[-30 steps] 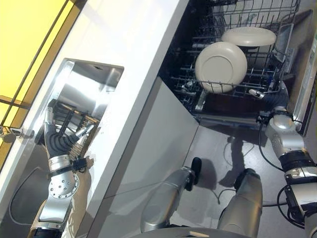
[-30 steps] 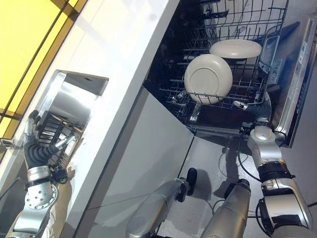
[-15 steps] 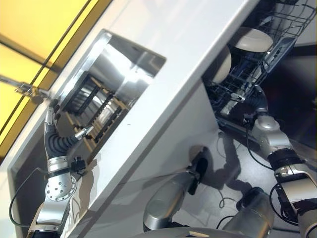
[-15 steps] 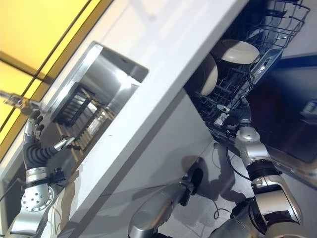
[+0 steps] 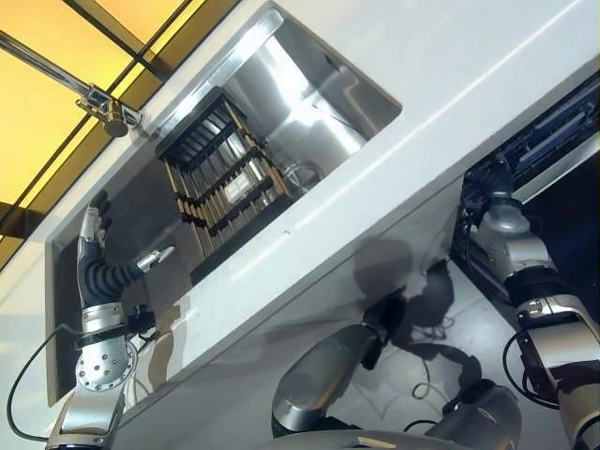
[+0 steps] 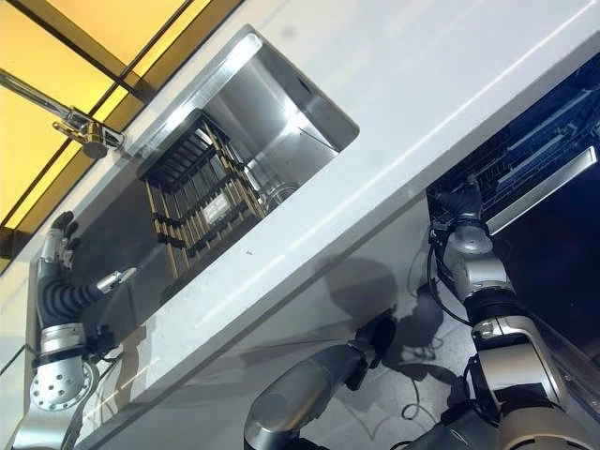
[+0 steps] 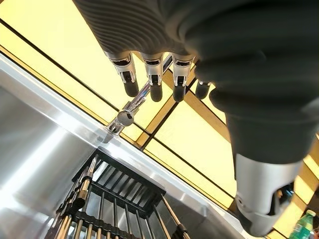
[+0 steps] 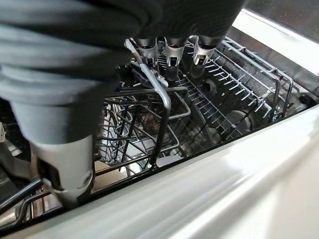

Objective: Pick up plates and place into dishwasher.

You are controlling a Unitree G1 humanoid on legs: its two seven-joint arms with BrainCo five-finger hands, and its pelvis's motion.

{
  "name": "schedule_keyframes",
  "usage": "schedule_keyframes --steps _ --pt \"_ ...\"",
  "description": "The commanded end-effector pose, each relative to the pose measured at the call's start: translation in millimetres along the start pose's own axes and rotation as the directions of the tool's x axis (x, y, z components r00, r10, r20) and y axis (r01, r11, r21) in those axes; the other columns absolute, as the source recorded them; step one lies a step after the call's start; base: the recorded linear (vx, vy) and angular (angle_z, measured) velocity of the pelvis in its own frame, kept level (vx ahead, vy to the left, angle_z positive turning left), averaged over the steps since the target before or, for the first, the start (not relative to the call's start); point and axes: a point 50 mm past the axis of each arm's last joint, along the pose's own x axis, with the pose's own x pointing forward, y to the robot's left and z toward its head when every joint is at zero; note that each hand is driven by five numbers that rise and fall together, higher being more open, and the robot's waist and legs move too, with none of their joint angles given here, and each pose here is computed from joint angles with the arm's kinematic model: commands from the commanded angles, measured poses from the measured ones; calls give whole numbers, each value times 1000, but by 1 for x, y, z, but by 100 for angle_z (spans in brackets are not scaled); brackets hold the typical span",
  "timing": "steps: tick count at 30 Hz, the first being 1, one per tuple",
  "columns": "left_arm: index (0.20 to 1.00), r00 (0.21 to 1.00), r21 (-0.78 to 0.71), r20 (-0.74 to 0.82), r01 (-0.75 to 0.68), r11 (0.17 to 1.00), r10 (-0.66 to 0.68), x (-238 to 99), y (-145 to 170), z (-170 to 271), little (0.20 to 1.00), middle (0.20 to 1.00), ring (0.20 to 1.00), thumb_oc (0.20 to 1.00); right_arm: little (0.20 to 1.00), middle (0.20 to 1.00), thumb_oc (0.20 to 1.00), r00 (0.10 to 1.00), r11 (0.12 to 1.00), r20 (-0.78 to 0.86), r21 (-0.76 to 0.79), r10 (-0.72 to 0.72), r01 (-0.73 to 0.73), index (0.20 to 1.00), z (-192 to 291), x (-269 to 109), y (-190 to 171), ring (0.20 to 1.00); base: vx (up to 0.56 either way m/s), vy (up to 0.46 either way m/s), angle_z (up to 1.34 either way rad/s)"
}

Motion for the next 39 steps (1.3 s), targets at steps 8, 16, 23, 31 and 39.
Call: schedule_keyframes --steps 8,16,23,31,39 --pt "1000 984 -33 162 -71 997 76 15 19 24 1000 1000 1000 1000 1000 1000 1000 859 967 481 81 174 -241 1000 142 -6 66 1000 -66 -35 2" --pt "1000 980 -39 168 -105 994 110 22 12 27 1000 1000 1000 1000 1000 1000 1000 893 999 451 44 2 -24 1000 130 -3 41 1000 -69 -38 -3" --pt "1000 974 -31 154 -166 986 169 26 10 29 1000 1000 1000 1000 1000 1000 1000 879 971 446 -82 -167 226 1000 117 -14 16 1000 -76 -51 -26" --pt "1000 966 -7 176 -193 981 191 36 9 37 1000 1000 1000 1000 1000 1000 1000 873 932 421 -143 -248 334 1000 97 -26 -9 1000 -95 -97 -31" --pt "1000 961 15 178 -217 976 211 39 7 39 1000 1000 1000 1000 1000 1000 1000 864 930 401 -73 -304 361 1000 72 -41 -13 1000 -62 -73 -26"
